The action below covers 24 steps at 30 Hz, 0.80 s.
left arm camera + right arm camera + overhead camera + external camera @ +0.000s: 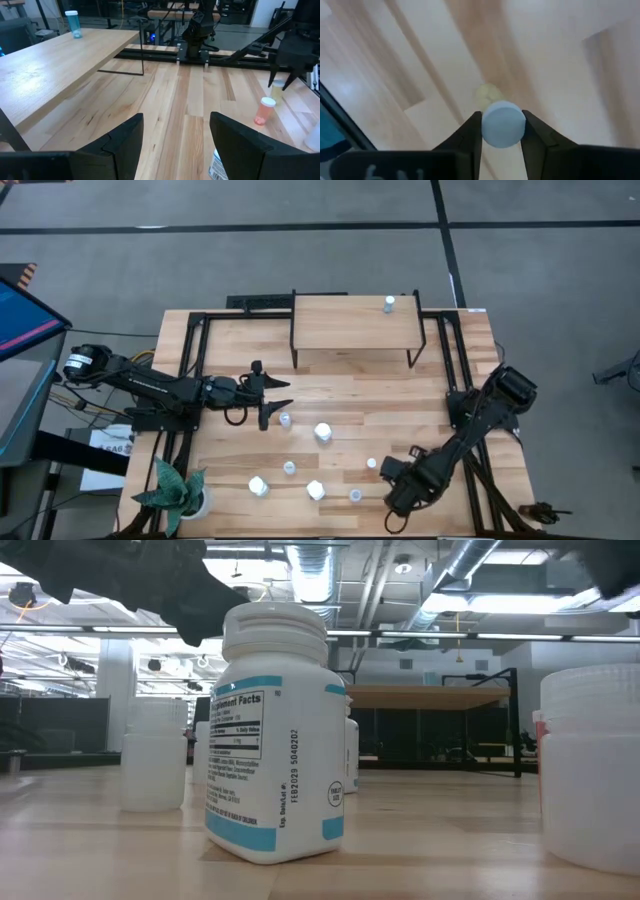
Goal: Pick and place medicine bottles onto shelf by color
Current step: Put the yellow pill bottle on the shelf
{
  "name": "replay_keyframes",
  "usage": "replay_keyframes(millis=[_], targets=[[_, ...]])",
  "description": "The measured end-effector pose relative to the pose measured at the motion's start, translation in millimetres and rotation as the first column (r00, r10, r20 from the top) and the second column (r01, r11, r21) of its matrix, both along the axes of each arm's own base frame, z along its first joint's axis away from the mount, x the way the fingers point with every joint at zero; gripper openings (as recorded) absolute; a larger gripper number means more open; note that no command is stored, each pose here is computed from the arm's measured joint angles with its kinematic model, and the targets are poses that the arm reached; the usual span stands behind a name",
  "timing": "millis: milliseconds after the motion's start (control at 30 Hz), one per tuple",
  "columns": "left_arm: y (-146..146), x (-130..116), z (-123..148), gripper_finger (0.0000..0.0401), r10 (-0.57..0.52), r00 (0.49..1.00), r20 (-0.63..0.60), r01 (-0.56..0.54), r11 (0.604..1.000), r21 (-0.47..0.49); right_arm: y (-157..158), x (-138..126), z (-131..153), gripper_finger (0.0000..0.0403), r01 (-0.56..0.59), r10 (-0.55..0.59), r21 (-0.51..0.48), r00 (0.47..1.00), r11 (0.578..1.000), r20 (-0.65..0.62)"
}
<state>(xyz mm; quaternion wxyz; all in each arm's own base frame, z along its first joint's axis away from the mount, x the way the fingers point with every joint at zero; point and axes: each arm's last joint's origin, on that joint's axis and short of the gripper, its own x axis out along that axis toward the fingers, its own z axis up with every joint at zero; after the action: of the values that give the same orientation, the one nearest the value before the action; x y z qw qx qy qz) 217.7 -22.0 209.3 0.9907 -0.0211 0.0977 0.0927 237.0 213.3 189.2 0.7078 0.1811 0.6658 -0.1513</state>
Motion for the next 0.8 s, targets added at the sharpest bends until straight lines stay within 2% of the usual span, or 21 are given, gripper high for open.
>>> replay_keyframes(millis=[233,467,600,800], targets=[[0,-1,-2,0.0219,0.000,1.000,-0.024,0.000,1.000,0.003,-37,7,33,0.0105,-0.094,0.093,0.014,0.994,0.995,0.057],[0,-1,-3,0.0219,0.000,1.000,-0.031,0.000,1.000,0.005,-91,0,74,0.0110,-0.111,0.111,-0.010,0.989,0.994,0.098],[0,-1,-3,0.0219,0.000,1.000,-0.031,0.000,1.000,0.004,-122,-3,94,0.0110,-0.064,0.063,0.002,0.984,0.998,0.165],[0,-1,-3,0.0219,0.000,0.999,-0.032,0.000,1.000,0.007,-166,-11,117,0.0110,0.071,-0.075,0.024,0.962,0.997,0.263]])
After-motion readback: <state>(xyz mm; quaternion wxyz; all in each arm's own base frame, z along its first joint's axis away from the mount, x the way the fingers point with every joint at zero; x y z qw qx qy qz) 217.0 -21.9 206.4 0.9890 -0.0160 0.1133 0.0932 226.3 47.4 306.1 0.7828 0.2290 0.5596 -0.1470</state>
